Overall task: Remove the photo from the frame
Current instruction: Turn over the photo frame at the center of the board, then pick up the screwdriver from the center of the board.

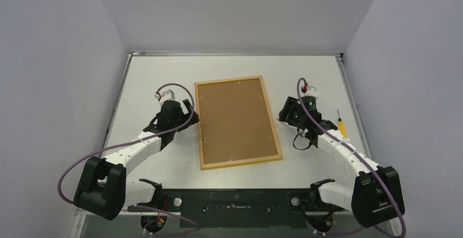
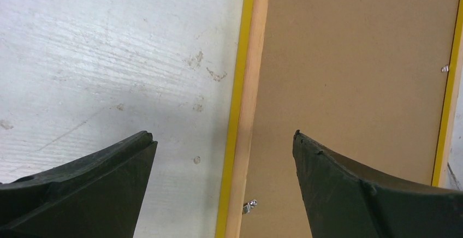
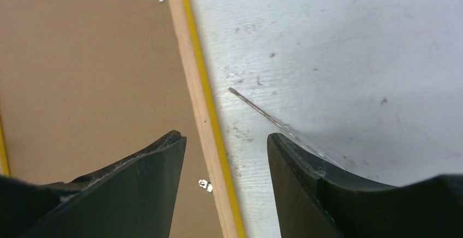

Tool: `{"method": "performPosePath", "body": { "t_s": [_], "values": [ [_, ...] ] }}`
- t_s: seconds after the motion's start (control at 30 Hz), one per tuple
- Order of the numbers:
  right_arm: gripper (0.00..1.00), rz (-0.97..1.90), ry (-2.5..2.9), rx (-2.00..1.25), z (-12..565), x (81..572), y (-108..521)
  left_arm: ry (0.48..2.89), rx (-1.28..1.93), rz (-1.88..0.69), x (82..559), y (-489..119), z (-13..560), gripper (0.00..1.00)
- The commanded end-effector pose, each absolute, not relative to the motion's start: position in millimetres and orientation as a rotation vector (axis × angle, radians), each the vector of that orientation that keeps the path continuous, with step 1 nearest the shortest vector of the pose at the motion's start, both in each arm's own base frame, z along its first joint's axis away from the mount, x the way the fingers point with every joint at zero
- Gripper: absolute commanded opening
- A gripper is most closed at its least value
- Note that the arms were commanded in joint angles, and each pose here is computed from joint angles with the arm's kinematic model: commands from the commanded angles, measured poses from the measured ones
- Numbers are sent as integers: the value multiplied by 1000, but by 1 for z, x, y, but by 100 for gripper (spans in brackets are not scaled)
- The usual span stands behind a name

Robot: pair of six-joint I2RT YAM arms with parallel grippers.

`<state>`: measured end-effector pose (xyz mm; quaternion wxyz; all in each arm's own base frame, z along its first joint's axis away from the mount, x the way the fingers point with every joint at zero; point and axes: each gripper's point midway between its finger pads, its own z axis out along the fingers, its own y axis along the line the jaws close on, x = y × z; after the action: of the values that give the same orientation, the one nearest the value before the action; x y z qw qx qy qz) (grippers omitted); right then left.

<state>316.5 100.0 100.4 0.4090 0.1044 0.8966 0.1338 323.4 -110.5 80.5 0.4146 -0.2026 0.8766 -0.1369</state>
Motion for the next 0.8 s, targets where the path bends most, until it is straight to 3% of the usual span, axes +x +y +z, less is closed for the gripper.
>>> {"method": "performPosePath", "body": {
  "t_s": [0.0,0.43,0.77],
  "values": [
    [56,132,2220,415,105,315,62,2181,-448,-433,325,-124,83,97],
    [52,-25,2166,1024,96,287,14,2015,-338,-591,313,-138,111,98],
    [51,-1,2080,1438,86,280,17,1996,-345,-627,310,-141,116,98]
  ]
}}
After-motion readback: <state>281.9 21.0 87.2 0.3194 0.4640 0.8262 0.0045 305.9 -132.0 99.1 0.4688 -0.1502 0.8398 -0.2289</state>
